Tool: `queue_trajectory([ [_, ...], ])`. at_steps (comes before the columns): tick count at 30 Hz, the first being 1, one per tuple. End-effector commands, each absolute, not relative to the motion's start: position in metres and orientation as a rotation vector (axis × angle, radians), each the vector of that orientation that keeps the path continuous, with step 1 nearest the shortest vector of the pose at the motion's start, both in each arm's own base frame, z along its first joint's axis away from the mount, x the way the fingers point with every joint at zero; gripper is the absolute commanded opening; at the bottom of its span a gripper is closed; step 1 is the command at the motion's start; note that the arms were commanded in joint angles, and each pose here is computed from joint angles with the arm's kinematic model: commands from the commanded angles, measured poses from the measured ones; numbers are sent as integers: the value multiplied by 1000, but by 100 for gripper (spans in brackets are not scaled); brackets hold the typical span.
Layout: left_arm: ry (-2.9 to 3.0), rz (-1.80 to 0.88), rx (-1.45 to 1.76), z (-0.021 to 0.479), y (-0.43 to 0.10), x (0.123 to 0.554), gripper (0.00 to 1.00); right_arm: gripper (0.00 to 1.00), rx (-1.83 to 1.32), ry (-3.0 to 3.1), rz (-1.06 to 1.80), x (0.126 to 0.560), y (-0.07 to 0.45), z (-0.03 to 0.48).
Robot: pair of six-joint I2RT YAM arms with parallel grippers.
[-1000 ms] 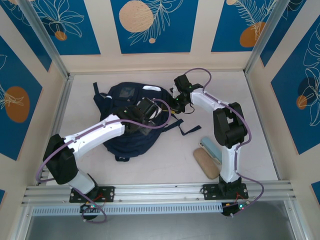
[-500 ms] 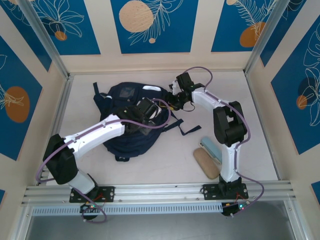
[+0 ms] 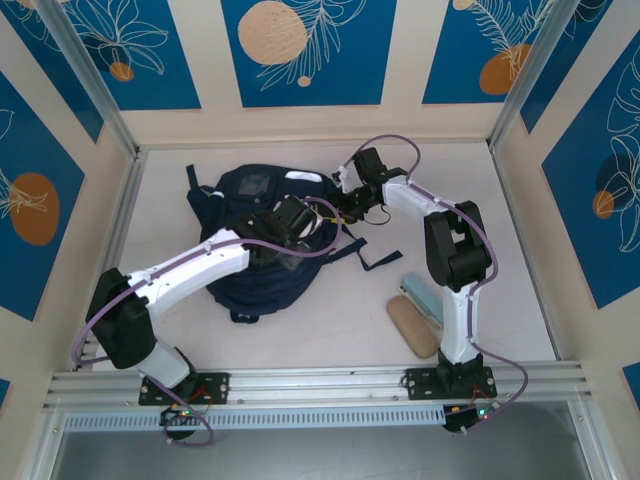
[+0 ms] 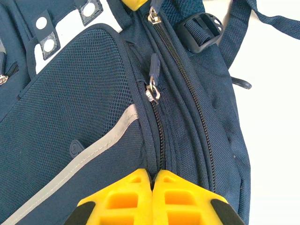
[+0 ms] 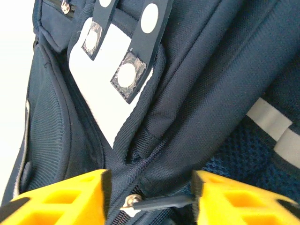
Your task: Pack the student bag
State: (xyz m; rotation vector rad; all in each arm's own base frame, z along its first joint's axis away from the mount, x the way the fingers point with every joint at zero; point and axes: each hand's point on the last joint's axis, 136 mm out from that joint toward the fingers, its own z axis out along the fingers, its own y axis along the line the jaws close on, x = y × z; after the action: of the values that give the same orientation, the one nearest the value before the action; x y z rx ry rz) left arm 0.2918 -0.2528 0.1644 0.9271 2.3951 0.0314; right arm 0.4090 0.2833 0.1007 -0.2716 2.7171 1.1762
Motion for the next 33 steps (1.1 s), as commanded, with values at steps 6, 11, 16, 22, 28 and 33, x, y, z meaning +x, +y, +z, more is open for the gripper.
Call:
queue_trajectory([
  [6,2340,-20,867,183,-261,302,0,27,-304,2680,1208,399,281,117],
  [11,2342,-22,867,182,-262,302,0,18,-305,2660,1224,396,281,123],
  [16,2340,-22,867,183,-263,303,0,10,-329,2624,1252,390,282,129],
  [22,2339,-25,867,183,-264,303,0,20,-349,2620,1255,386,281,127],
  [28,2337,-26,866,184,-263,303,0,25,-345,2635,1293,382,285,119],
  [33,2338,-26,868,184,-264,303,0,22,-333,2631,1308,384,286,120],
])
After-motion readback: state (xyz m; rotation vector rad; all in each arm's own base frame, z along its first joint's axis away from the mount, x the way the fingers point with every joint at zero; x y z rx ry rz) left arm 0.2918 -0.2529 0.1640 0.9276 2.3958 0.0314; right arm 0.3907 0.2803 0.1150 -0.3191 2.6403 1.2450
